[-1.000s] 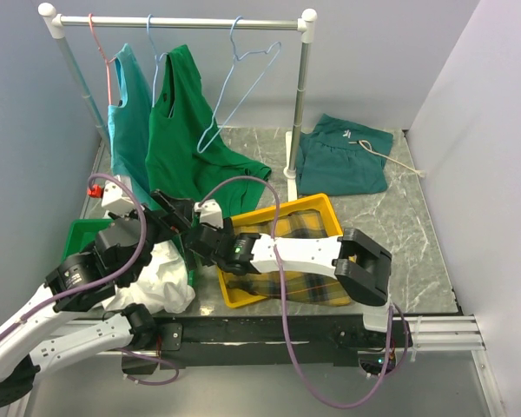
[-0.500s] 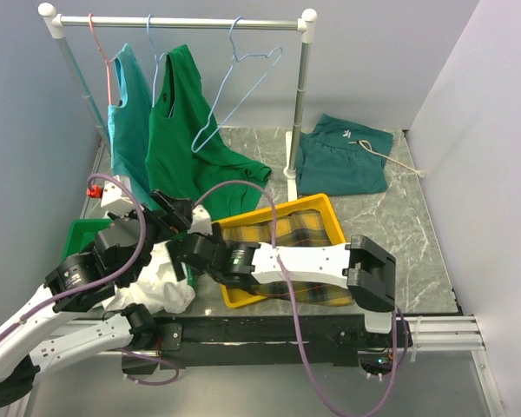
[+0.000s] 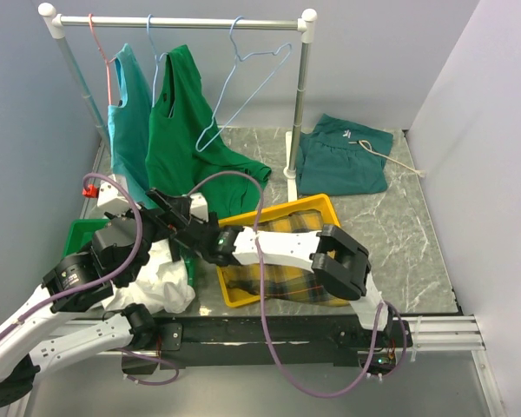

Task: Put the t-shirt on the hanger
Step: Move the bin to the corner of the board.

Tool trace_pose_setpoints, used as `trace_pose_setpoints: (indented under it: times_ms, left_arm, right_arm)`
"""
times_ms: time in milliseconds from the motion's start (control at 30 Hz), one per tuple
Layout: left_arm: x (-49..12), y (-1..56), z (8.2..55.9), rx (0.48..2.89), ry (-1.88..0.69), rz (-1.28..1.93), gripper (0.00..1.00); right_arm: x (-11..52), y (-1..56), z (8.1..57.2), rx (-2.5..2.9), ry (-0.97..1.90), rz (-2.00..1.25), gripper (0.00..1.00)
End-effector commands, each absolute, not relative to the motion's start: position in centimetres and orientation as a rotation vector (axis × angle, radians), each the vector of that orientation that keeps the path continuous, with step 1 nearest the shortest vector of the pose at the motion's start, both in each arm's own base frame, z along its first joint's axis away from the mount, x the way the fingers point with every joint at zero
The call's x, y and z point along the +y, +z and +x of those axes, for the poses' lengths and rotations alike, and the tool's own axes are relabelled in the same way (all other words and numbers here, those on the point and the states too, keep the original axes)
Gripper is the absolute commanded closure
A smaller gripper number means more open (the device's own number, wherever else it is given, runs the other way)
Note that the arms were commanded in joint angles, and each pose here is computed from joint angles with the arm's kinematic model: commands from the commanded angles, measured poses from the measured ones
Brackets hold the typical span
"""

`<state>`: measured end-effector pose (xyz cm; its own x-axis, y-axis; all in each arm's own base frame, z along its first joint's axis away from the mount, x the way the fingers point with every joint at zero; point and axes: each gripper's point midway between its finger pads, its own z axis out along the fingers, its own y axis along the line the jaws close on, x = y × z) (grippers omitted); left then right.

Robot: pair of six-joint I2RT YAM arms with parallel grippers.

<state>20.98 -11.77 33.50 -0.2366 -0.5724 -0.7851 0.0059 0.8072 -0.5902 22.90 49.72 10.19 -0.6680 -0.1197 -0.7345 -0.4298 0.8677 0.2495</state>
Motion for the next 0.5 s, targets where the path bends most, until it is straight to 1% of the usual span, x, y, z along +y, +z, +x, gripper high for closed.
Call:
trace_pose_setpoints:
  times_ms: [0,200,333,467]
  left_arm:
    - [-11.8,35.2,20.9,1.711,-0.612,-0.45,0.04]
    - [-12.1,35.2,21.0,1.705,-0.62,-0.448,0.03]
    - [-12.5,35.1,21.2,1.711,-0.619,-0.439,0.04]
    - [-12.7,35.3,21.2,1.712,-0.622,-0.435,0.04]
  right_arm:
    - [48.6,9.3,24.4,2.307,0.545,-0.308,0.0]
    - [44.6,8.0,25.7,2.343,0.474,-0.171,0.0]
    - [43.0,8.1,26.1,2.337,0.404,-0.154,0.0]
    - [40.8,6.6,25.9,2.376,0.361,-0.145,0.0]
